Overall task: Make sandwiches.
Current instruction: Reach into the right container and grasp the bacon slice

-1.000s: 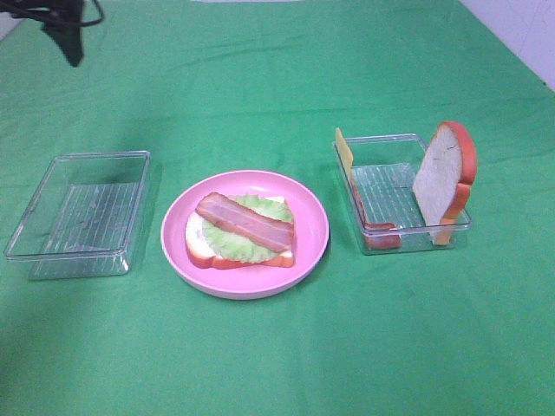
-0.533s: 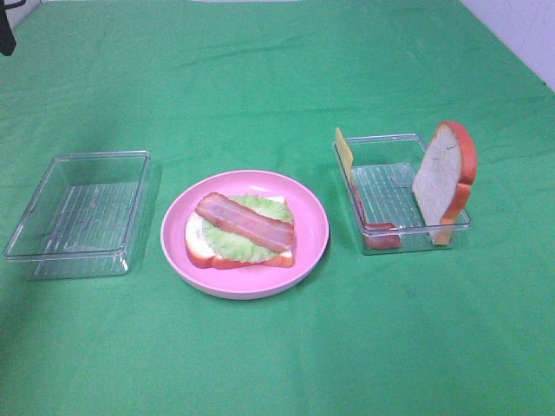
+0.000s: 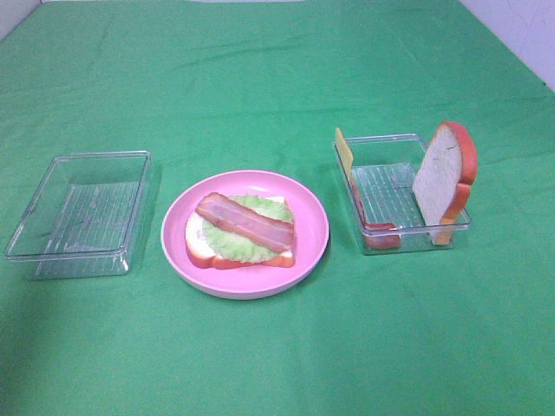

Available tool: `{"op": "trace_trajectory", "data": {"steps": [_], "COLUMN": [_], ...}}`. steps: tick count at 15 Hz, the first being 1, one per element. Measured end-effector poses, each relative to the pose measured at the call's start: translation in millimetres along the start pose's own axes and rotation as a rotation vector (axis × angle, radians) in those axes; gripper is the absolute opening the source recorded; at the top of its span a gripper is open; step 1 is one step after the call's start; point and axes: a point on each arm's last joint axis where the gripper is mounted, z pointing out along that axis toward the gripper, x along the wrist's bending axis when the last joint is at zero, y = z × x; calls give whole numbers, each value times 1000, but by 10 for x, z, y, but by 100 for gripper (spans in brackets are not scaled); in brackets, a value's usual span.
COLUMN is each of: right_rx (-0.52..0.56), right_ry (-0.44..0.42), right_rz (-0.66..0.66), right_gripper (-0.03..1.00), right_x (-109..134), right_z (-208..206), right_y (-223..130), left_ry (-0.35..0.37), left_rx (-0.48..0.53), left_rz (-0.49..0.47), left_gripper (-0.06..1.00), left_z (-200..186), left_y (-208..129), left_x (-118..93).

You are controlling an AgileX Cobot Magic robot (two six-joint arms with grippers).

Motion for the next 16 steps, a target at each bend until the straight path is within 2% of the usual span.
{"op": "trace_trajectory", "data": {"steps": [8,10,16], "right_rx": [0,0,0], "right_ry": [0,0,0], "right_rz": [0,0,0], "right_gripper": [87,87,87], "right_x": [0,0,0], "right_z": [0,0,0], "right_y": [0,0,0], "left_ry": [12,19,44], "left_rx": [-217,-261,-489], "left_rz": [26,32,49], "left_gripper": [97,97,97], "left_z": [-573,-582,-452], "left_y": [-1328,-1601,-2294], "left_x": [-135,-148,-159]}}
